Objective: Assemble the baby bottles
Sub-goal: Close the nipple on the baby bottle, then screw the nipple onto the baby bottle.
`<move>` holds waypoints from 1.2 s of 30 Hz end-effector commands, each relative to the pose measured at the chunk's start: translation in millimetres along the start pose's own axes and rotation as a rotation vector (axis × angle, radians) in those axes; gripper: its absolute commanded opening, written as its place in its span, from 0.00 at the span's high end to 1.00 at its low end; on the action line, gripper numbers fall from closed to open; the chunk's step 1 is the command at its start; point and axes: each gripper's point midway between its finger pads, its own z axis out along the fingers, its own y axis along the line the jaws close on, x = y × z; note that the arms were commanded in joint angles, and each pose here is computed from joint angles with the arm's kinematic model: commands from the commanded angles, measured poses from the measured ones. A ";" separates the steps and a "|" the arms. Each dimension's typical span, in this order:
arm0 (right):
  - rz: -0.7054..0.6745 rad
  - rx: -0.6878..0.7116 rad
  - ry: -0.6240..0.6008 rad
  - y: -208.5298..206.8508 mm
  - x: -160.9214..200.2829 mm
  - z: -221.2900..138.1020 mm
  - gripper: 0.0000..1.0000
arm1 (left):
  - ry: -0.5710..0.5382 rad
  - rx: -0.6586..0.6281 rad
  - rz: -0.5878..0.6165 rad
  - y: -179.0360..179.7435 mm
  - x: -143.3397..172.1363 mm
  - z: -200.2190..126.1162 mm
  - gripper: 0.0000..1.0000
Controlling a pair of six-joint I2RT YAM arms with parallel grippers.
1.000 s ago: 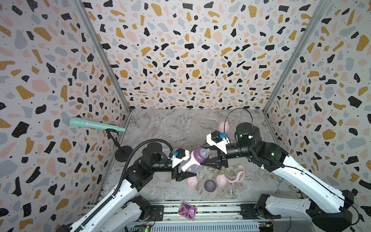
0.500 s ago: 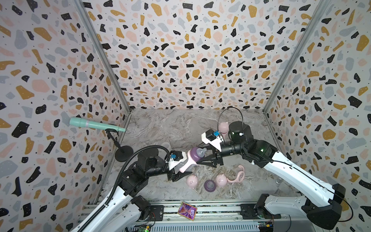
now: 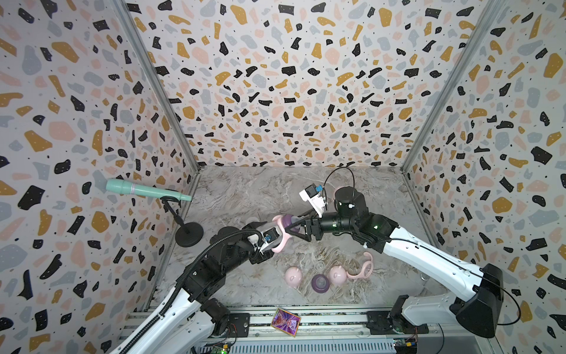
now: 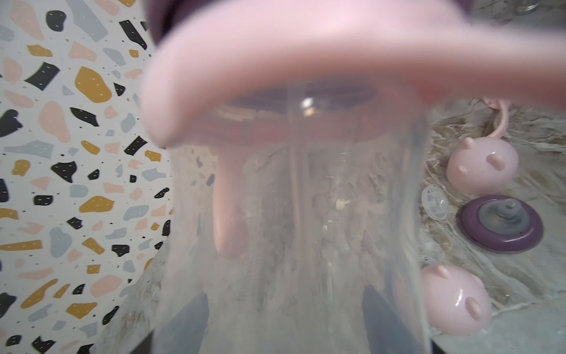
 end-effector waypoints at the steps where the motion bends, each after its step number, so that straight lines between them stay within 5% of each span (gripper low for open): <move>1: 0.336 -0.022 0.153 13.4 49.6 15.1 1.00 | -0.398 -0.348 0.024 82.2 -109.4 -46.1 0.95; 3: 0.329 -0.016 0.119 19.4 37.1 10.1 0.95 | -0.392 -0.326 0.033 78.4 -108.4 -42.0 0.95; 9: 0.019 0.099 0.134 22.3 6.1 -29.8 0.20 | -0.424 -0.072 0.018 34.8 -108.4 -25.6 0.96; 13: -0.066 0.107 0.122 26.0 -14.5 -64.3 0.03 | -0.461 0.107 -0.029 3.8 -108.6 -20.4 0.96; 25: -0.354 0.097 0.227 63.5 -17.9 -90.2 0.01 | -0.481 0.496 -0.070 -53.6 -109.5 -15.4 0.96; 30: -0.410 0.154 0.341 60.8 3.3 -80.4 0.01 | -0.486 0.517 -0.084 -54.0 -113.0 -13.4 0.97; 36: -0.402 0.310 0.340 36.4 0.7 -85.2 0.03 | -0.501 0.515 -0.089 -52.9 -115.7 -15.1 0.97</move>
